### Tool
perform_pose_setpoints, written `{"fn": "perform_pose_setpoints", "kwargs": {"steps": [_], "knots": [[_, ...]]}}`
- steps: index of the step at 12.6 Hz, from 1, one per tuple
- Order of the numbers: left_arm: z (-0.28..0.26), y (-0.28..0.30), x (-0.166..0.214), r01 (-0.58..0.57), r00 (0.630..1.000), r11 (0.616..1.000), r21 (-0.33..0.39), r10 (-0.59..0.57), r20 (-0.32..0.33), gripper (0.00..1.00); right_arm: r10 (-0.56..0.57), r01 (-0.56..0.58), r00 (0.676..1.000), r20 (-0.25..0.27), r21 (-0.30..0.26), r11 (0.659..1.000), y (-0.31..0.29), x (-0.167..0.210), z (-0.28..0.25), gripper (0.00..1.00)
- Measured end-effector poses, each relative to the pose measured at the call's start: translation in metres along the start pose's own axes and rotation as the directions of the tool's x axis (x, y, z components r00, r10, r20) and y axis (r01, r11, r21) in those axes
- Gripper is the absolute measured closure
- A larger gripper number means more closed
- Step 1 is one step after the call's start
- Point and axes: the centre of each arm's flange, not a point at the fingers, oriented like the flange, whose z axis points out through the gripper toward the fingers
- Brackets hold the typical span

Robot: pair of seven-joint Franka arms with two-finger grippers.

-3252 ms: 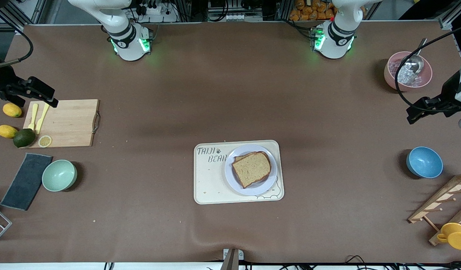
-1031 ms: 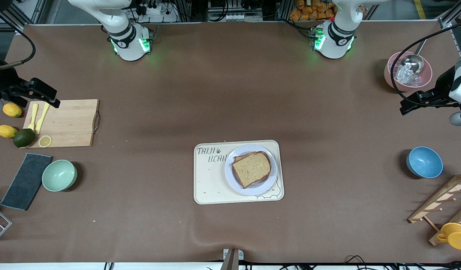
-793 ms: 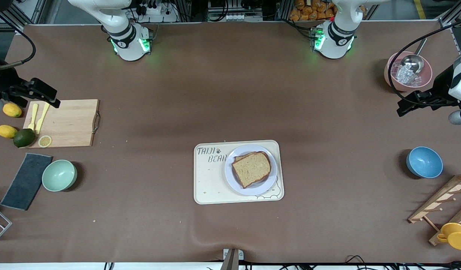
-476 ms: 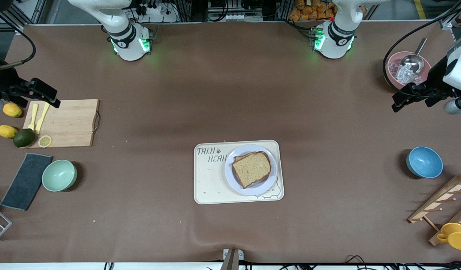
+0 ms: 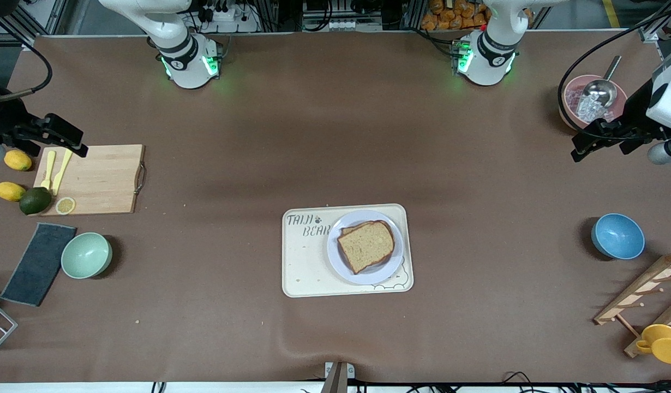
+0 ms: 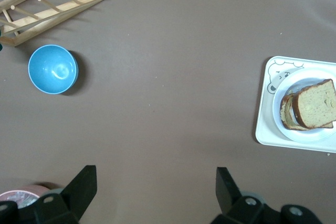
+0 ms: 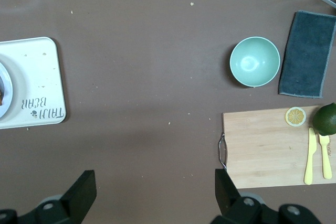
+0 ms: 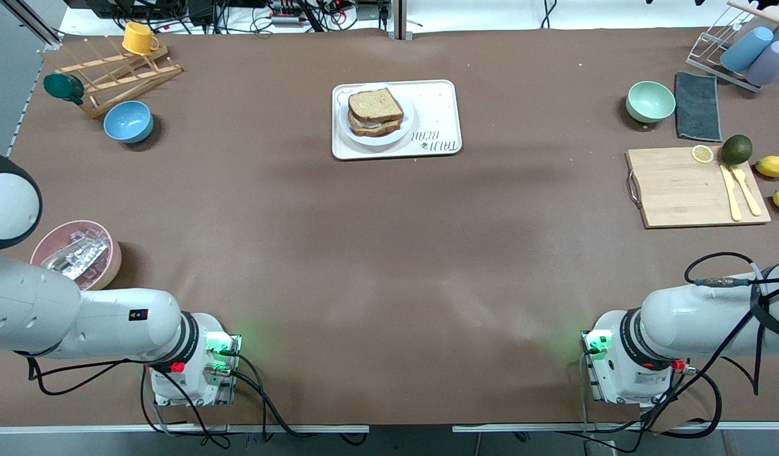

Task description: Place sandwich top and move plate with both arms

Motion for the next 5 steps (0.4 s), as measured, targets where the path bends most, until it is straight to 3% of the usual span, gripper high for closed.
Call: {"fn": "perform_pose_setpoints", "kwargs": {"steps": [5], "knots": [[-0.0069, -0.0031, -0.0069, 0.002, 0.999, 1.000, 0.014, -0.003, 0.050, 0.00, 0.000, 0.000, 1.000, 0.000, 0.000, 1.000, 0.0000, 0.0000, 0.0000, 0.00]]}}
